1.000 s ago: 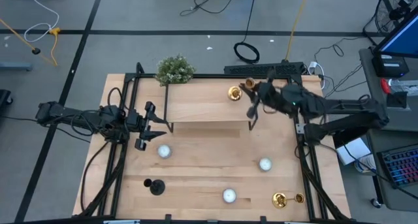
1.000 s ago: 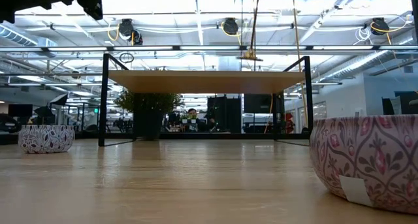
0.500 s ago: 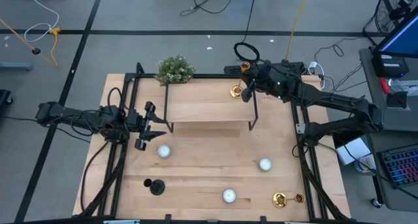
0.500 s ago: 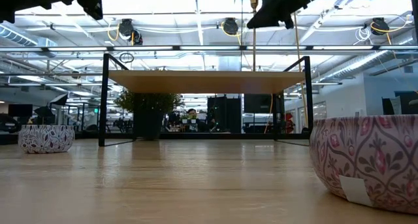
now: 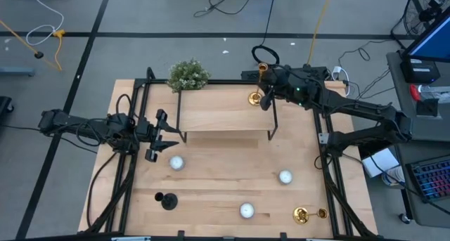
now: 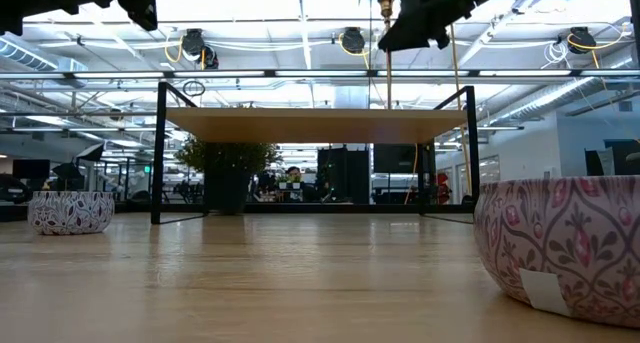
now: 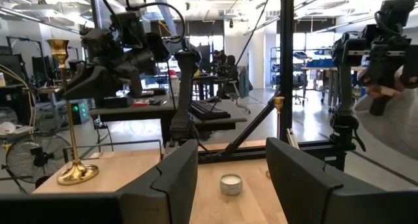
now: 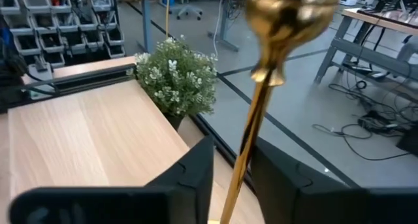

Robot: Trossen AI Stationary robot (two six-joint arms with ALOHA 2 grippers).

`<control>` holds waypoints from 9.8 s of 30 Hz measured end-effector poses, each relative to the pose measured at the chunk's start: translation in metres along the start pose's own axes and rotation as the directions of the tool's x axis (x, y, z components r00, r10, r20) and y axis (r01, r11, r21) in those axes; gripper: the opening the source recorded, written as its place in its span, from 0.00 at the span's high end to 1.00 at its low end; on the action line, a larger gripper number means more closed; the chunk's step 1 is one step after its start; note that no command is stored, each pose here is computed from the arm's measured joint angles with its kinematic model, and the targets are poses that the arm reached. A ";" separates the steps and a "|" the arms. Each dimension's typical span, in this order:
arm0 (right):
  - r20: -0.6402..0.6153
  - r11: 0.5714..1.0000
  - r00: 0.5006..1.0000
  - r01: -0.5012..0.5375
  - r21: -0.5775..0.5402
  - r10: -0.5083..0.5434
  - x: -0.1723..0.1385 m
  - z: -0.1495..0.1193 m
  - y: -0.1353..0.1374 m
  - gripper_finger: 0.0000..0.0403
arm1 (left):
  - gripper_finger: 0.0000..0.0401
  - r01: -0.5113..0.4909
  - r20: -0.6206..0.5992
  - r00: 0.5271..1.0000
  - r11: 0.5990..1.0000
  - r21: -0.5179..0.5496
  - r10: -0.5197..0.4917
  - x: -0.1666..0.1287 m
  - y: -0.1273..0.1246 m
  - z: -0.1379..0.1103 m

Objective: Pick & Place candle stick holders
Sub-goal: Put the top gold candle holder on the shelf, then put the gold candle holder on the shelf

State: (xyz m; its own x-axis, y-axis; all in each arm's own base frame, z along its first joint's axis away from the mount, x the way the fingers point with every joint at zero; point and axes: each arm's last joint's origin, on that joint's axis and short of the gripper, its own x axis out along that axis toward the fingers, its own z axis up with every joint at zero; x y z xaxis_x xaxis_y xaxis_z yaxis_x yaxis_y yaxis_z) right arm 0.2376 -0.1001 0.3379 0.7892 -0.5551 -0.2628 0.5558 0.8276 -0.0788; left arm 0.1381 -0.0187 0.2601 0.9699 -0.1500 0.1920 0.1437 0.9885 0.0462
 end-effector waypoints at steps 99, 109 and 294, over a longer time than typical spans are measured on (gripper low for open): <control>-0.198 -0.049 -0.110 -0.956 0.290 0.974 -0.214 -0.219 0.132 0.69 | 0.54 -0.097 0.001 0.995 0.992 -0.078 0.097 0.000 0.003 0.000; -0.162 -0.022 -0.050 -0.985 0.171 0.985 -0.211 -0.225 0.148 0.69 | 0.54 -0.128 0.003 0.992 0.989 -0.078 0.129 0.000 0.004 0.001; 0.065 0.890 0.890 -0.444 -0.109 0.452 -0.046 -0.128 0.166 0.47 | 0.97 -0.726 -0.353 0.530 0.628 0.282 0.771 0.090 0.081 0.100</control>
State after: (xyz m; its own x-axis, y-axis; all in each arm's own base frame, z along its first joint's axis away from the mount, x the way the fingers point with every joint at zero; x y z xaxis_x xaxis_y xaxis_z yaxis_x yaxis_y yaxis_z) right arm 0.2603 0.0740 0.2138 0.9702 -0.1256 -0.2070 0.1160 0.9916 -0.0581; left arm 0.2176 0.0466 0.3791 0.6940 0.6890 -0.2087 -0.6691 0.7243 0.1662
